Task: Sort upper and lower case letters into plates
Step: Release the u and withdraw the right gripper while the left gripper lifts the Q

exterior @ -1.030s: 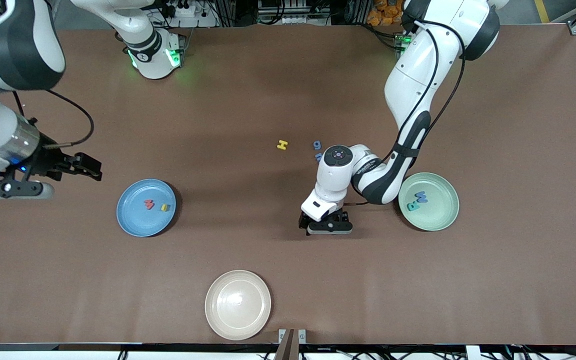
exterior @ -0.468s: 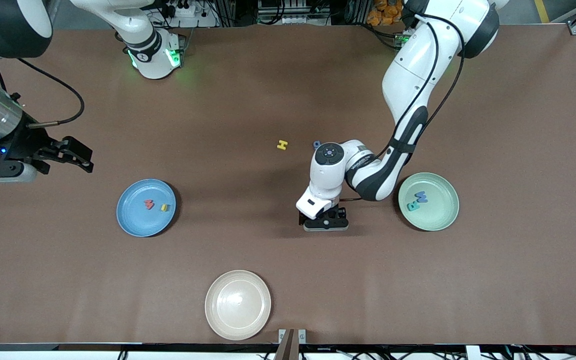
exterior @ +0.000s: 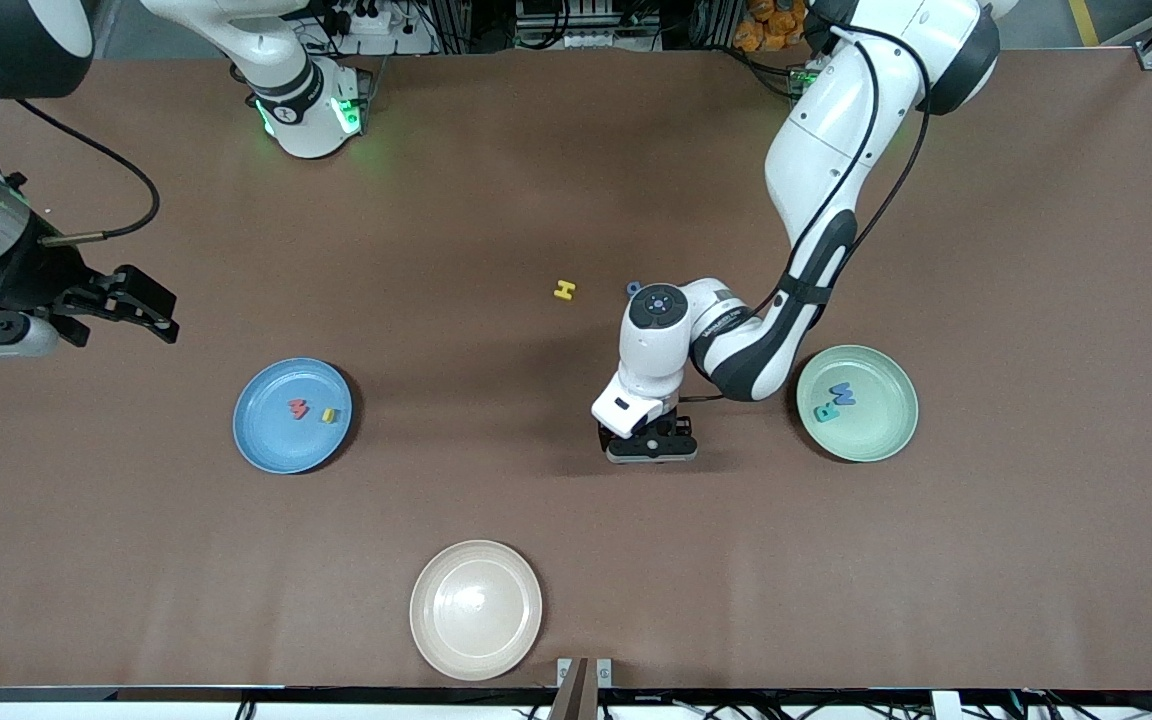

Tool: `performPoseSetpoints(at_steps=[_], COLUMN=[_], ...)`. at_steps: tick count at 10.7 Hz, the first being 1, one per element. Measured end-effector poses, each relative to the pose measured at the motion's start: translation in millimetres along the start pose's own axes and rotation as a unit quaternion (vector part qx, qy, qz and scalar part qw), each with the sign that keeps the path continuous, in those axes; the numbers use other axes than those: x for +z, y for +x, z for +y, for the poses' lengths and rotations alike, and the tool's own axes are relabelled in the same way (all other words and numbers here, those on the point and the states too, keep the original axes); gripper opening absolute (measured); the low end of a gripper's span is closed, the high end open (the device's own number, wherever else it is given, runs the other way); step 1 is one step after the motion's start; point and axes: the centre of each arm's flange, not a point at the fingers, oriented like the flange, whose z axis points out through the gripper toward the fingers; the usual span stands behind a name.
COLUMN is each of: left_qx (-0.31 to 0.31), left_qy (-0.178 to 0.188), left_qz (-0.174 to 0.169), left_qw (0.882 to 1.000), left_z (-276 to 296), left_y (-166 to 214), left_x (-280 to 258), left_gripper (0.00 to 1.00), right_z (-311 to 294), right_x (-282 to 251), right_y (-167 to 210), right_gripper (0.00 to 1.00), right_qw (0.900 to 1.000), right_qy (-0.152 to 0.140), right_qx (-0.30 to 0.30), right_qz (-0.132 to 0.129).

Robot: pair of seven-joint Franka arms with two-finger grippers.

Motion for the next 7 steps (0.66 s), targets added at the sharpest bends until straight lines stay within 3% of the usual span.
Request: performPoseSetpoints(at_steps=[3,4,7], left_qx=[0.000,0.000,-0.001], left_qy=[0.000,0.000,0.004], left_qz=[0.000,0.002,0.000], left_qw=[1.000,1.000,1.000], left_z=[0.0,0.2,-1.0], left_y=[0.7,1.8,2.7], left_x=[-1.0,-2.8,-3.7], left_gripper=[0.47,0.38,0.33], right_z=[-1.7,-1.9,-18.2], right_x=[-1.8,-1.0,0.7], right_y=[-1.4,-2.4,-7.0], right_gripper=[1.00,1.00,1.00], right_qw=[1.000,1.000,1.000], right_qy=[0.000,0.000,0.005], right_qx=[-0.001,-0.002,-0.015], right_qz=[-0.004,-0.009,-0.021])
